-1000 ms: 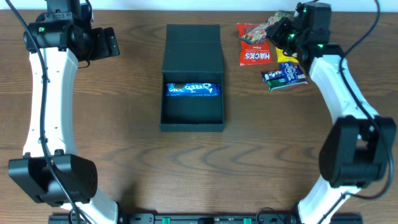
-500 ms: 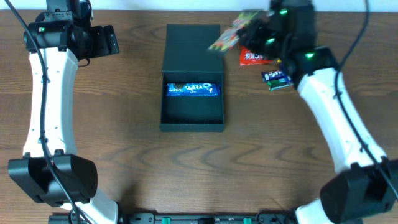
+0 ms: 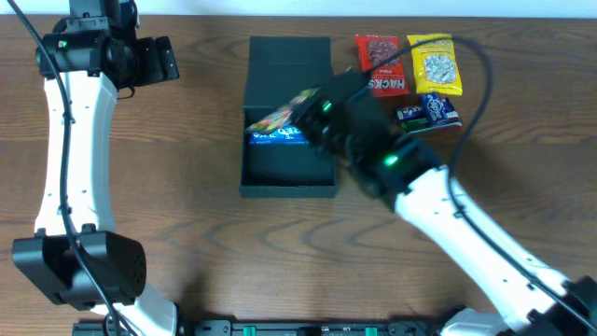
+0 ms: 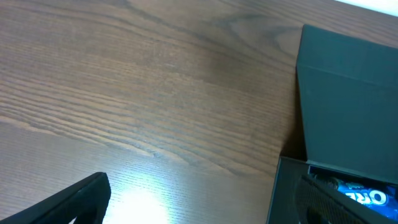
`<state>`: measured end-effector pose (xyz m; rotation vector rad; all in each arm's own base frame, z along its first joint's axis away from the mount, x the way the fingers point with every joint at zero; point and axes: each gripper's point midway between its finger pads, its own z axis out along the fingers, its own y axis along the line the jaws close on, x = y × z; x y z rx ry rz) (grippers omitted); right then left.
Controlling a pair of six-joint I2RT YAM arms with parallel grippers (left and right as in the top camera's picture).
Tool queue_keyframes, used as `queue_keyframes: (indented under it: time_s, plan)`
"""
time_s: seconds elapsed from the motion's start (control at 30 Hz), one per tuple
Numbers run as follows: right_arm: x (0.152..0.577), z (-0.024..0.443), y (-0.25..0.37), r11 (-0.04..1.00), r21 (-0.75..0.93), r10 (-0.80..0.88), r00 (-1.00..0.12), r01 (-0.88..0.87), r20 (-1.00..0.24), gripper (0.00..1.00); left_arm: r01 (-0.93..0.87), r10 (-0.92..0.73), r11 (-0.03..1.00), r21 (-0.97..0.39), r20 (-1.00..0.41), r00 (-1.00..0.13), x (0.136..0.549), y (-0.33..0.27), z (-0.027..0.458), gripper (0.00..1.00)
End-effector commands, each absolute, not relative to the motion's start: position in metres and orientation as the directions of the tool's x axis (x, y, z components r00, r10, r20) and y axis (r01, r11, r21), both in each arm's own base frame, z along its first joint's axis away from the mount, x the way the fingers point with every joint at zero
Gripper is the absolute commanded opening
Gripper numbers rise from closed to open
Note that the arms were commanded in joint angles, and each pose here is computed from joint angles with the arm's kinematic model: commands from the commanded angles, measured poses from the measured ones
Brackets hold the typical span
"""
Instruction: Pack container
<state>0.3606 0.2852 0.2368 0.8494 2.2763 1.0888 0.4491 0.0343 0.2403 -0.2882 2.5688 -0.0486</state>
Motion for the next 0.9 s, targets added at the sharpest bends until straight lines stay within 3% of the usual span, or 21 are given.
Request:
queue_keyframes:
  time_s: [0.0,0.6,0.87]
  plan:
    - [0.360,0.214,0.278,0.373,0.801,0.813,-0.582,0.468,-0.038,0.02,-0.203,-0.225,0.974,-0.101,-0.521,-0.824,0.450,0.035,0.241,0.95]
    - [0.351,0.145,0.309,0.305,0.719,0.846,-0.524,0.624,0.096,0.02,-0.196,-0.233,0.973,-0.126,-0.506,-0.831,0.448,0.030,0.239,0.95]
    - [0.350,0.138,0.298,0.097,0.671,0.929,-0.309,0.735,0.204,0.02,-0.196,-0.233,0.973,-0.126,-0.506,-0.831,0.448,0.030,0.239,0.95]
